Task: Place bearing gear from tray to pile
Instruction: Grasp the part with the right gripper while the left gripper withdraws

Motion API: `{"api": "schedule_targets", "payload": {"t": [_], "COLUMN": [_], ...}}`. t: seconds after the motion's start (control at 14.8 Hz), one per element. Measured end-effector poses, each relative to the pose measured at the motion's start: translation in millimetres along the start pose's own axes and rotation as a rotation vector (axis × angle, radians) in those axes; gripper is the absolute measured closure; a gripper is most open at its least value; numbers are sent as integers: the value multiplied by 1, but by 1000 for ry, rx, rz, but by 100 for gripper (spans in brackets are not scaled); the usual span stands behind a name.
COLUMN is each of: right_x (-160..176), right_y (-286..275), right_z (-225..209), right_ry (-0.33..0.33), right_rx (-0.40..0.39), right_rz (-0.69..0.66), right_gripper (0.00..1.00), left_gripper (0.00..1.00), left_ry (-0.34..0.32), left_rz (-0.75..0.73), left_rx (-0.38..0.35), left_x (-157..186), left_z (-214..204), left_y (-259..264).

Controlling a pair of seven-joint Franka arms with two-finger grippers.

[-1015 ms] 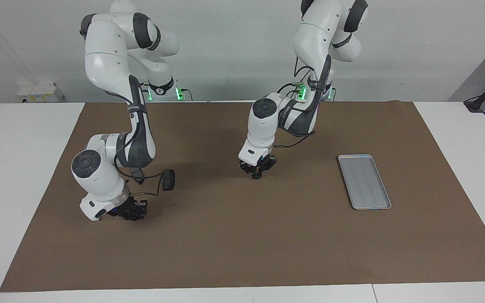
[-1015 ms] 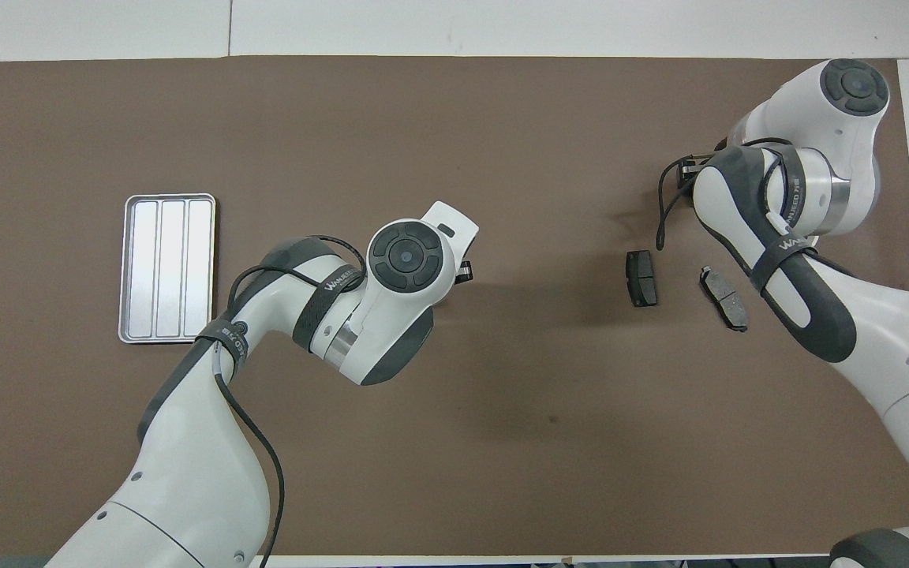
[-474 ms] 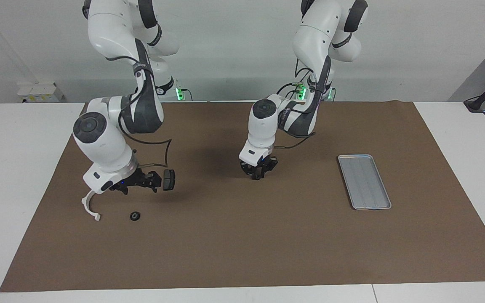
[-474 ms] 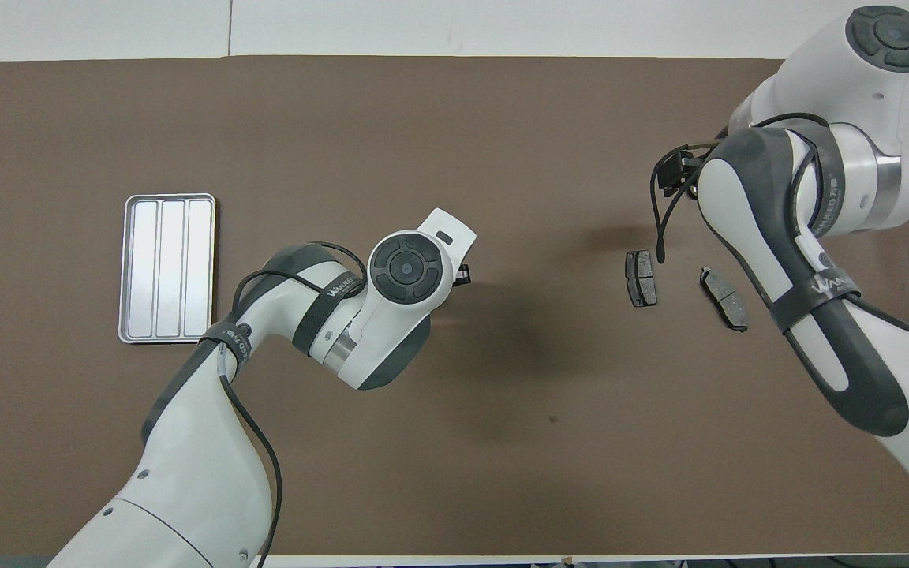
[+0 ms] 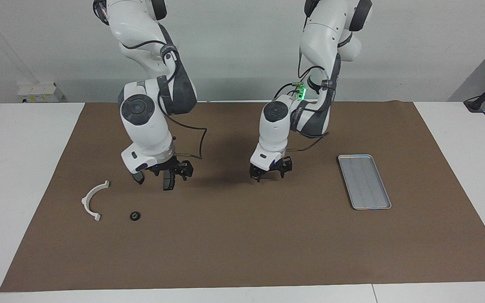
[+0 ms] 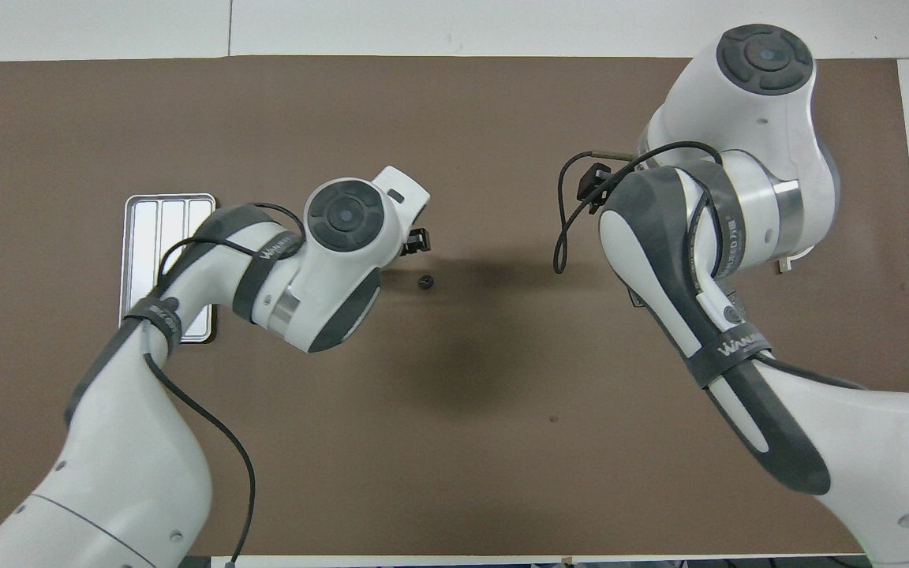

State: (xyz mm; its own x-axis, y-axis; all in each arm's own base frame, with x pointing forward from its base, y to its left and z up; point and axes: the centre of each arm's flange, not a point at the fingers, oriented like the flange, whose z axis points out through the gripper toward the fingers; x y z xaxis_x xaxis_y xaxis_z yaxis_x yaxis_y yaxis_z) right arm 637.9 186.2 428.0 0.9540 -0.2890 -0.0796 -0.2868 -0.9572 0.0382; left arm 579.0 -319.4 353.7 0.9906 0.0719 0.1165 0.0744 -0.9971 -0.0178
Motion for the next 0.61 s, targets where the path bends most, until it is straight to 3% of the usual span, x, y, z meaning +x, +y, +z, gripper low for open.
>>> {"api": "schedule_targets", "payload": {"t": [0.34, 0.61], "right_x": [-67, -107], "right_y": [-102, -166], "right_z": [21, 73], "right_ry": [21, 20], "right_rx": [3, -9], "right_rz": [171, 255], "right_gripper": [0, 0], "left_gripper": [0, 0], "left_ry": [24, -17], "left_rz": [82, 155], "left_rx": [45, 77], "left_x": [85, 91], "left_z": [-96, -152], "left_y": [-177, -303]}}
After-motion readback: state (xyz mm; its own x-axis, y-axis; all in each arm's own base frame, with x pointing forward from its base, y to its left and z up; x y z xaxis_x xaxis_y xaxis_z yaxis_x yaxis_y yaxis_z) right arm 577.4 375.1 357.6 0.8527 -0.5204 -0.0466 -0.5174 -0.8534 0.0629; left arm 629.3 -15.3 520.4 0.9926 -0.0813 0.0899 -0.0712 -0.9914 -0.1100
